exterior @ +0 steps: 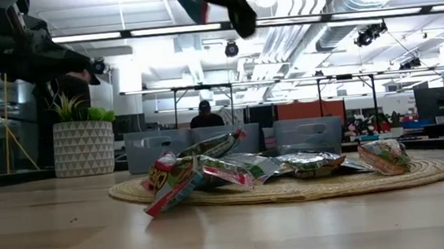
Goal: Pick and place Granola Bars by type
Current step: Put the red granola bar into the middle black bin
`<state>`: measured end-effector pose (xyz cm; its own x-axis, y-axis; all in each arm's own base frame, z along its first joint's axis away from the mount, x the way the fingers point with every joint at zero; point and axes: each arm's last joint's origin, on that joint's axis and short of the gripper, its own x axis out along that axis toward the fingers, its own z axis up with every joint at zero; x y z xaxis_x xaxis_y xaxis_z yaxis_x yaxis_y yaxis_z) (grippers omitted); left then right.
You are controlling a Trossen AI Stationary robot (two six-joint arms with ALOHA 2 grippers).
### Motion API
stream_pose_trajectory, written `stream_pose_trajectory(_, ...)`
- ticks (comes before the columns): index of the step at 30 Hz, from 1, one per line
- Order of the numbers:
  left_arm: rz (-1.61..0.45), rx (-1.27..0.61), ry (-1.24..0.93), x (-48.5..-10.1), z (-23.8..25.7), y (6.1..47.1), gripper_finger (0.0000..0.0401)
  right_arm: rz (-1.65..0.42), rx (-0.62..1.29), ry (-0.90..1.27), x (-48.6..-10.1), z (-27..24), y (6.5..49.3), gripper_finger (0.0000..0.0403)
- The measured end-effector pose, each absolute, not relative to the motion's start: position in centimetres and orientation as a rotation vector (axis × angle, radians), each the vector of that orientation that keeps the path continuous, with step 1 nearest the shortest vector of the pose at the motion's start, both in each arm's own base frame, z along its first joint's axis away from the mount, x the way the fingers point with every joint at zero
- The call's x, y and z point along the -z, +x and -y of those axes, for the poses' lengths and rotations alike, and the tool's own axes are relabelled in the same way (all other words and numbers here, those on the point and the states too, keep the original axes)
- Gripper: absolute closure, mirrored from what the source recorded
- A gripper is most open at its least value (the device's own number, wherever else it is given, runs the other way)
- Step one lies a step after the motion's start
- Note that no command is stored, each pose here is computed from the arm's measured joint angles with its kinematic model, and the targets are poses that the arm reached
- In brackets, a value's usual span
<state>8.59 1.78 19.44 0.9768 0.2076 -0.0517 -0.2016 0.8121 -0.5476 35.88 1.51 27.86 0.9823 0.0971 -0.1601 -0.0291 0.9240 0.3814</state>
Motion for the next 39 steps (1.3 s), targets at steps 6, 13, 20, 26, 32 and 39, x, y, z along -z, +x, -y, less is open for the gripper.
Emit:
stream_pose_trajectory(6, 0.011, -0.219, -0.584, -19.4, -1.8, 8.6, 0.0391, -0.172, -0.016, 0.224, -32.7, 0.8, 36.9, 0.0370)
stream_pose_trajectory(13, 0.011, -0.219, -0.584, -19.4, -1.8, 8.6, 0.0391, -0.182, 0.023, 0.120, -37.0, 3.0, 36.8, 0.0367)
stream_pose_trajectory(20, 0.011, -0.219, -0.583, -19.4, -1.8, 8.6, 0.0391, -0.178, 0.041, 0.059, -38.4, 3.7, 36.6, 0.0372)
stream_pose_trajectory(26, 0.012, -0.221, -0.584, -19.5, -1.8, 8.6, 0.0391, -0.204, 0.146, 0.041, -38.1, 6.3, 36.2, 0.0365)
stream_pose_trajectory(32, 0.012, -0.222, -0.583, -19.4, -1.8, 8.6, 0.0391, -0.297, 0.233, 0.047, -37.2, 9.6, 35.2, 0.0360)
stream_pose_trajectory(39, 0.012, -0.222, -0.583, -19.4, -1.8, 8.6, 0.0391, -0.363, 0.308, 0.020, -36.7, 13.0, 33.9, 0.0360)
